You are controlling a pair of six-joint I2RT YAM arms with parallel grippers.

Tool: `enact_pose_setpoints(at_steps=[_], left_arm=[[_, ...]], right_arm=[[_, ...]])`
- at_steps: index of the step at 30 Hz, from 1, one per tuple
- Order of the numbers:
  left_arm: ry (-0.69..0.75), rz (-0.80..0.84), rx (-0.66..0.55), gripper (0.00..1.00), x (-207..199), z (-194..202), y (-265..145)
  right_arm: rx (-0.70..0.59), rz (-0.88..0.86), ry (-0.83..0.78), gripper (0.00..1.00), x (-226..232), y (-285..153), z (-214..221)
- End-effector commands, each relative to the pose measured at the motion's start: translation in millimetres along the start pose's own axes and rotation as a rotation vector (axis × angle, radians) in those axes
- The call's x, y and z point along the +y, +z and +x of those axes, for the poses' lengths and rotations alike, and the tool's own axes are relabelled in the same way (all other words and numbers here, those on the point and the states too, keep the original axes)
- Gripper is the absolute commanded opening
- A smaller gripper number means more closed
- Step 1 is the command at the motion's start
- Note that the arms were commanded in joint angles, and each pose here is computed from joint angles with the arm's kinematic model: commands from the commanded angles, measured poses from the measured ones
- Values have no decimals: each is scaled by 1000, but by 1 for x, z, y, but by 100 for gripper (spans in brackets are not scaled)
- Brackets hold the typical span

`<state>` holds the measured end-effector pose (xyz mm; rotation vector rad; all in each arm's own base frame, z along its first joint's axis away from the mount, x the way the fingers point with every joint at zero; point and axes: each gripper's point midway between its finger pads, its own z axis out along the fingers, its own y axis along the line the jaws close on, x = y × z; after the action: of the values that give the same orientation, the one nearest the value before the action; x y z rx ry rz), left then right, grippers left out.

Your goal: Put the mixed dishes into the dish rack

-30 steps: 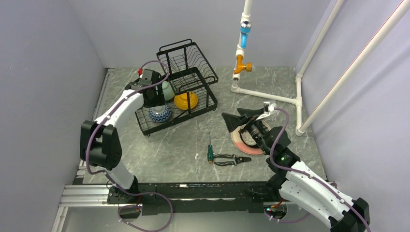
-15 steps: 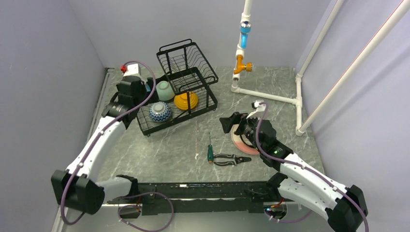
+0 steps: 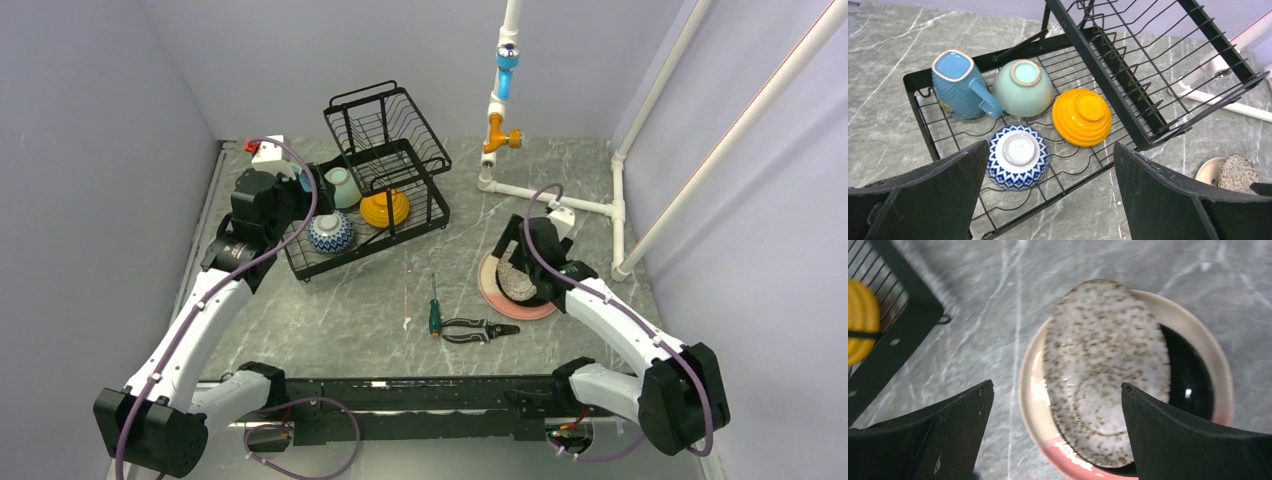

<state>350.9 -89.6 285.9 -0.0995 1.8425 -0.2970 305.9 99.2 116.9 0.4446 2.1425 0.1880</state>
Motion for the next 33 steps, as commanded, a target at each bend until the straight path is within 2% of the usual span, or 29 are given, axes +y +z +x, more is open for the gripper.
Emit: enact_pose_setpoints(at_steps=[1,5,10,13,15,26,30,33], left_arm=[[23,83,-78,99,-18,-21,-5],[30,106,-83,99,-22,-23,-6],[27,122,-85,99,-25,-25,-10],[23,128,-102,99,-26,-26,-11],[24,133,-98,99,-27,-26,-12],[32,119,-87,99,-25,-24,-9],[32,111,-97,99,-23,-26,-11],[32,109,-100,99,-23,-27,-12]], right_arm=[[-4,91,134,100,-29,4,-11],[18,99,240,98,-54,6,-9],[-14,79,307,92,-71,2,-11],[-20,59,318,76,-73,1,-13],[-19,57,321,70,-75,3,-10],[21,77,390,60,-93,14,7],[2,60,419,51,-98,18,8],[10,75,426,48,-104,19,16]])
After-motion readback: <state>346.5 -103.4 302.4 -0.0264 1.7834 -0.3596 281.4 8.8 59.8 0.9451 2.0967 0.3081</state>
